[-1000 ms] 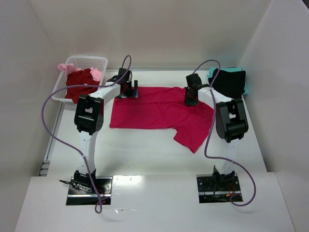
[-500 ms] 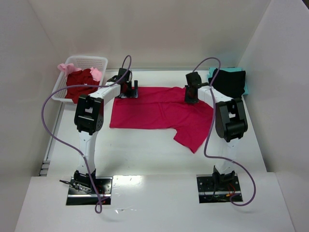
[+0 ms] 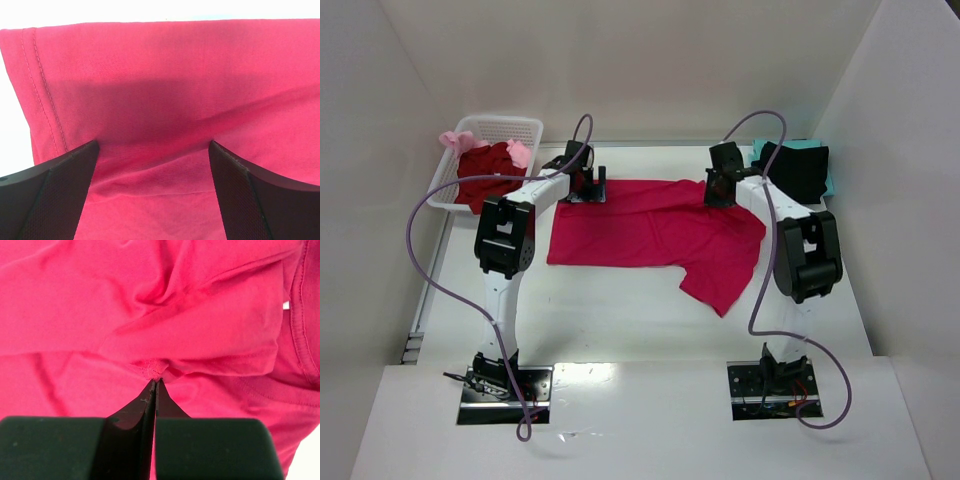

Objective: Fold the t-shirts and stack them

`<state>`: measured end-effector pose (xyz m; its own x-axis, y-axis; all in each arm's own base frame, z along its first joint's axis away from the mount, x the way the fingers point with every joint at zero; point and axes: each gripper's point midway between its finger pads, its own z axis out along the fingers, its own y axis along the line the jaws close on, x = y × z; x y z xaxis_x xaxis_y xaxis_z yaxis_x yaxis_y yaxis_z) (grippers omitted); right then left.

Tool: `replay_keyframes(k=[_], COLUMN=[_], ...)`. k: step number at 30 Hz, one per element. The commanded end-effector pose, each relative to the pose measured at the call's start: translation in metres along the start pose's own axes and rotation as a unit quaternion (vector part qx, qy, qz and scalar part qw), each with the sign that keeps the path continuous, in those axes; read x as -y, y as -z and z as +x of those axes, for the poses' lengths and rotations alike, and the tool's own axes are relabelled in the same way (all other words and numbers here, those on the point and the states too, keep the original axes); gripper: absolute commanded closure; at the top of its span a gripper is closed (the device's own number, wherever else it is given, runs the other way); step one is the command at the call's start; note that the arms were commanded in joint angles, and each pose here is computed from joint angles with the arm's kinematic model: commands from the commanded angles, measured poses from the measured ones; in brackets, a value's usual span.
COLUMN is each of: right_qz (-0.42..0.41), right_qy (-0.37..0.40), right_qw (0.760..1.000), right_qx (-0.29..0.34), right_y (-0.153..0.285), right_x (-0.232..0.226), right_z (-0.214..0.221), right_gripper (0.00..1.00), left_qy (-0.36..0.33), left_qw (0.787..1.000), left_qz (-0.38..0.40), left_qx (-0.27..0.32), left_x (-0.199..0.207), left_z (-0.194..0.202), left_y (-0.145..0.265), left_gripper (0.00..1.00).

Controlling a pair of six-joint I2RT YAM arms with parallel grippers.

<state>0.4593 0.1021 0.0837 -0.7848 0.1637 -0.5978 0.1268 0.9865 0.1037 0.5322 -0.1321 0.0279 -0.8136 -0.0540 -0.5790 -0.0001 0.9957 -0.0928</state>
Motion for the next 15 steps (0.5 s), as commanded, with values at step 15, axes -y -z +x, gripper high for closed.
replay_keyframes(k=[15], right_qz=[-0.087], right_qy=[0.015], right_qw=[0.994], right_qx=[-0.069], right_y=[0.037], right_x=[-0.038], right_z=[0.065], right_gripper=[1.0], left_qy=[-0.007], left_qw=[1.0], left_qz=[0.008], left_qx=[-0.021], left_x=[0.0], left_z=[0.011], left_y=[-0.012], left_gripper=[0.02])
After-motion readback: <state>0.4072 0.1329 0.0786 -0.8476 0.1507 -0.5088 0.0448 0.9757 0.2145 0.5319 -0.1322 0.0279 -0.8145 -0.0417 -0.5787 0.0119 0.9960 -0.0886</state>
